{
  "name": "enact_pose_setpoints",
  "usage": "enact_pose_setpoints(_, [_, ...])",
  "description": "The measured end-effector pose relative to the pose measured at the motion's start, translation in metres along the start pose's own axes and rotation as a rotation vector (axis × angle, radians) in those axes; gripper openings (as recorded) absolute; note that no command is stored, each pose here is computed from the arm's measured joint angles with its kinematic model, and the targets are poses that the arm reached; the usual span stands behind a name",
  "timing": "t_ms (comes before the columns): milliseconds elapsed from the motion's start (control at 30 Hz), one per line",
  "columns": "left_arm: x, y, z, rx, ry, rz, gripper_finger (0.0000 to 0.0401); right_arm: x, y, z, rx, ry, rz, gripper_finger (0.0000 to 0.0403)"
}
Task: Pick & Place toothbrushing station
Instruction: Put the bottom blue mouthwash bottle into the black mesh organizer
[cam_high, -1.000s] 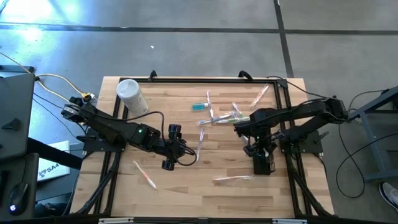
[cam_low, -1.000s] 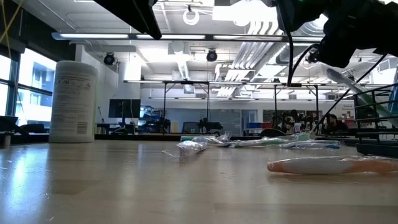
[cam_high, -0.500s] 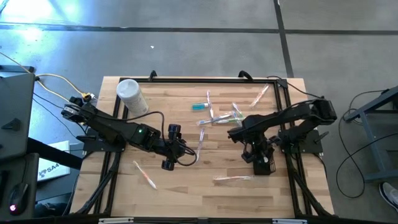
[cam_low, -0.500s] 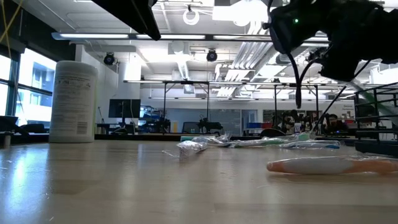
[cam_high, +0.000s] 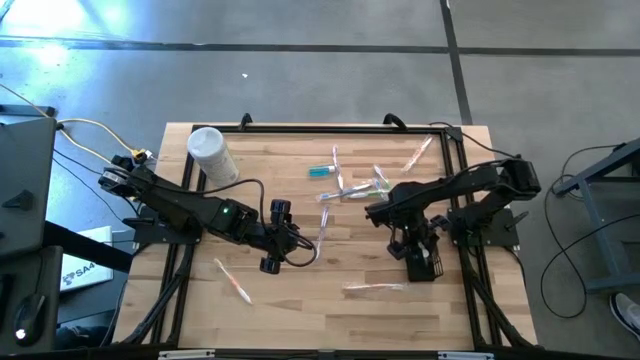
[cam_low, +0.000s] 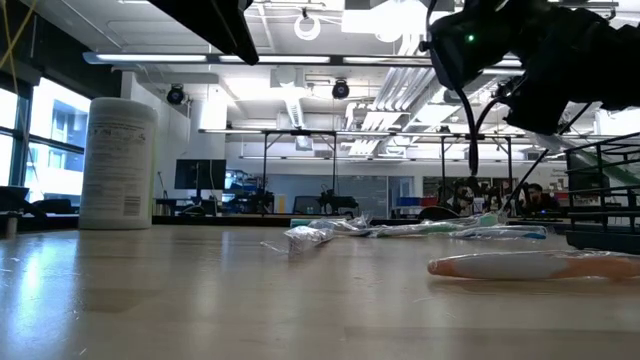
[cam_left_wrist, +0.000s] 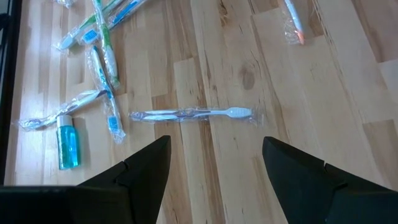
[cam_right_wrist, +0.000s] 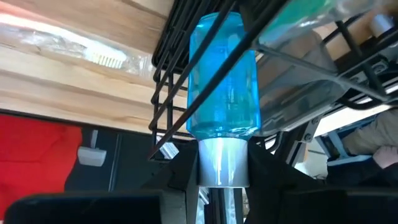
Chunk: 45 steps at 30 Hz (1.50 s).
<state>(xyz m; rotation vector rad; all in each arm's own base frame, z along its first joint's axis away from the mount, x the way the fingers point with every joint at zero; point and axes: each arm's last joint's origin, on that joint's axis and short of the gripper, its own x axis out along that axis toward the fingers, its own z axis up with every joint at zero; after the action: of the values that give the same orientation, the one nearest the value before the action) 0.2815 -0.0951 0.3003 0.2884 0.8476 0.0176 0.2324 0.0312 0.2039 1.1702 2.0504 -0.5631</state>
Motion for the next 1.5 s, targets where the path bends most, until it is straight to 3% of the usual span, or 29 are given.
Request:
enact_pose_setpoints(467, [0.000,0.000,0.000,-0.001,0.000,0.000,0.0250,0.014,0.010,0.022,-0.042,0.086,-0.036,0.0087])
enact_pose_setpoints(1167, [0.000,0.000,0.000,-0.001,0.001,-0.014,0.0250,0.015,0.010,0.023,-0.053,0.061,-0.060,0.0098])
enact_pose_setpoints(1500, [0.000,0.000,0.000,-0.001,0.001,-0.015,0.0250,0.015,0.010,0.023,-0.052,0.052,-0.070,0.0145])
